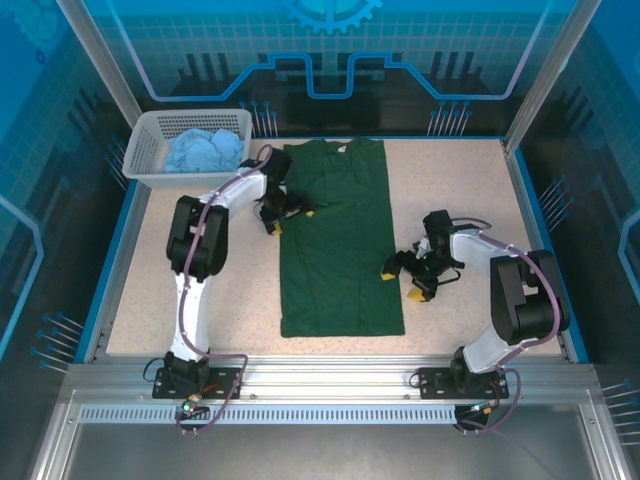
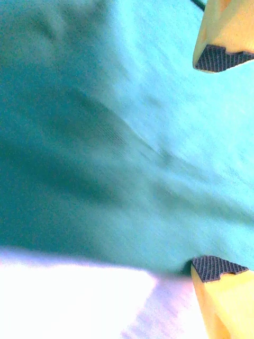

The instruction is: Fold and stack the t-shirts

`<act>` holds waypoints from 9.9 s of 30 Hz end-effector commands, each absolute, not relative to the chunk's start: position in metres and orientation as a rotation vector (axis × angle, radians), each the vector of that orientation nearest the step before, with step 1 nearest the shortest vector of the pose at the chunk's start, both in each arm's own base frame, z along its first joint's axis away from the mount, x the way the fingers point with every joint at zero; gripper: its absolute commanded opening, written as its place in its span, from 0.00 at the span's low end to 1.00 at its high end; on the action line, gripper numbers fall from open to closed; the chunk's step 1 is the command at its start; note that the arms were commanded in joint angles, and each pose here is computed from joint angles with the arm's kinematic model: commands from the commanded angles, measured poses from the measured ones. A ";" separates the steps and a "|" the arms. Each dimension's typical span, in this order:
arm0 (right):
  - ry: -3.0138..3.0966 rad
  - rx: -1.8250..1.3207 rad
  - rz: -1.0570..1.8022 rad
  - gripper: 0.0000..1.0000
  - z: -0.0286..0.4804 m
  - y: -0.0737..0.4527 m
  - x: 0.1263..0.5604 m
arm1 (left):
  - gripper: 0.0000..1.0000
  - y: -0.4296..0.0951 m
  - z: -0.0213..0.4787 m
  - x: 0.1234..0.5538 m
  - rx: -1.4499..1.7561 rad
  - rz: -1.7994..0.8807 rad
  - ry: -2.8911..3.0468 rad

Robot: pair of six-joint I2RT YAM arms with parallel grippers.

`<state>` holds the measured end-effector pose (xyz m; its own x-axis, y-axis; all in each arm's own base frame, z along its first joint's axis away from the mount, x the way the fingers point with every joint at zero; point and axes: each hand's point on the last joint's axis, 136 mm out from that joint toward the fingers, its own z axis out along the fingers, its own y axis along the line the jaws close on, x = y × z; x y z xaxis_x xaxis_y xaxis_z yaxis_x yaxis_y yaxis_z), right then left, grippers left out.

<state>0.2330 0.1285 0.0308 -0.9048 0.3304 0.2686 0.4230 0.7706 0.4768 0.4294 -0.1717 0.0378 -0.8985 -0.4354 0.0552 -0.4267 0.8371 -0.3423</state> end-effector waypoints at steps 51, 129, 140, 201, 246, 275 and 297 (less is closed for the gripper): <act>-2.797 -0.475 -0.690 0.43 0.022 0.124 0.137 | 0.32 -0.199 0.014 0.166 -0.779 -1.187 3.113; -2.931 -0.953 -0.984 0.59 0.120 0.113 0.443 | 0.72 -0.133 0.140 0.456 -0.855 -0.697 2.782; -2.911 -0.665 -0.917 0.36 0.059 0.183 0.377 | 0.38 -0.230 0.080 0.407 -0.586 -0.834 2.945; -2.992 -0.538 -0.691 0.29 0.039 0.161 0.395 | 0.38 -0.120 0.037 0.389 -0.706 -0.606 2.984; -2.899 -0.231 -0.621 0.07 0.014 0.154 0.177 | 0.00 -0.134 0.016 0.190 -0.949 -0.899 3.099; -3.095 -0.469 -0.887 0.00 0.145 0.148 0.278 | 0.00 -0.151 0.165 0.312 -0.772 -1.001 2.859; -2.765 -0.992 -0.924 0.45 0.061 0.131 0.543 | 0.56 -0.096 0.107 0.552 -1.148 -0.901 2.692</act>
<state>0.5543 0.1479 0.0902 -0.8743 0.4818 0.0586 0.4211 0.6929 0.5854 0.5495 -0.1095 0.1027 -0.7650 -0.6325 0.1217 -0.5717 0.5798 -0.5804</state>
